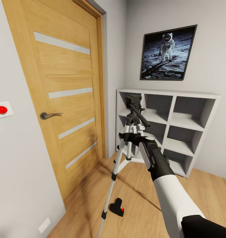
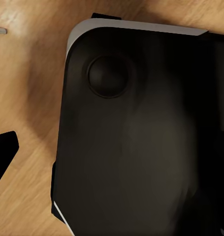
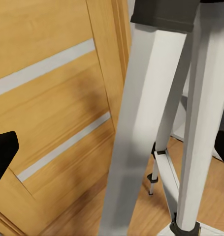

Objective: Attach the digital camera to the camera tripod in the bedroom.

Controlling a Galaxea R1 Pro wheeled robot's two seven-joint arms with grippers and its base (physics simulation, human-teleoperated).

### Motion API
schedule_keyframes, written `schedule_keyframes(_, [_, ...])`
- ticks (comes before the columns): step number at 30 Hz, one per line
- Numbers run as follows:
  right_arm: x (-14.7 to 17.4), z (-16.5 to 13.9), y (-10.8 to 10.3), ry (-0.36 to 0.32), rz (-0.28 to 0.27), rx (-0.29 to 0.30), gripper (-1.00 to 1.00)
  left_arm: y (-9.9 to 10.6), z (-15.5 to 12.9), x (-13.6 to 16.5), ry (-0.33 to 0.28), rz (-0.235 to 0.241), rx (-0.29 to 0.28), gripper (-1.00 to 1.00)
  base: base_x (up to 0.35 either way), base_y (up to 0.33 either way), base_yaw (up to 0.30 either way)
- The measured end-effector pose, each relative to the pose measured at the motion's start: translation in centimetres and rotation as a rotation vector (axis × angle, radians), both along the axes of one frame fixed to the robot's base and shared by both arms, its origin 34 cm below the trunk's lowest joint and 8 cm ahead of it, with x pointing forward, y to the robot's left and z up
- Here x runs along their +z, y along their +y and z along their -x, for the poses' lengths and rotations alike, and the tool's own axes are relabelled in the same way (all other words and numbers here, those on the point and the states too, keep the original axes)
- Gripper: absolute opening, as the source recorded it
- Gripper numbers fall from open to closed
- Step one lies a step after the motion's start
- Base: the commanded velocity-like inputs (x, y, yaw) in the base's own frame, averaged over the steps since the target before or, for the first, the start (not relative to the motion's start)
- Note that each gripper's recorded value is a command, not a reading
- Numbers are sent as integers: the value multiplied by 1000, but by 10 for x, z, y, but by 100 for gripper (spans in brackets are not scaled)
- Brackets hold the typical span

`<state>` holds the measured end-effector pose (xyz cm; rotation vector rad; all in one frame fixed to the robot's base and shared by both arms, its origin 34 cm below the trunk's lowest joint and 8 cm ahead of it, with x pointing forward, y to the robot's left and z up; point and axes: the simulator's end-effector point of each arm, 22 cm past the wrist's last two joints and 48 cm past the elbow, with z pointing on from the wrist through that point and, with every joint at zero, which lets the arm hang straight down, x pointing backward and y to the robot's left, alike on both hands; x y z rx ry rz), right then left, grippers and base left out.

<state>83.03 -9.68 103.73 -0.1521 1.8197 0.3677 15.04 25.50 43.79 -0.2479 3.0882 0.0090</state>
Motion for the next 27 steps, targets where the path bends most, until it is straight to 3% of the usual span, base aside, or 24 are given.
schedule_keyframes(27, [-6, 0, 0, 15, -6, -1, 100, -2, 0, 0, 0, 3, -1, 100, 35, 0, 0])
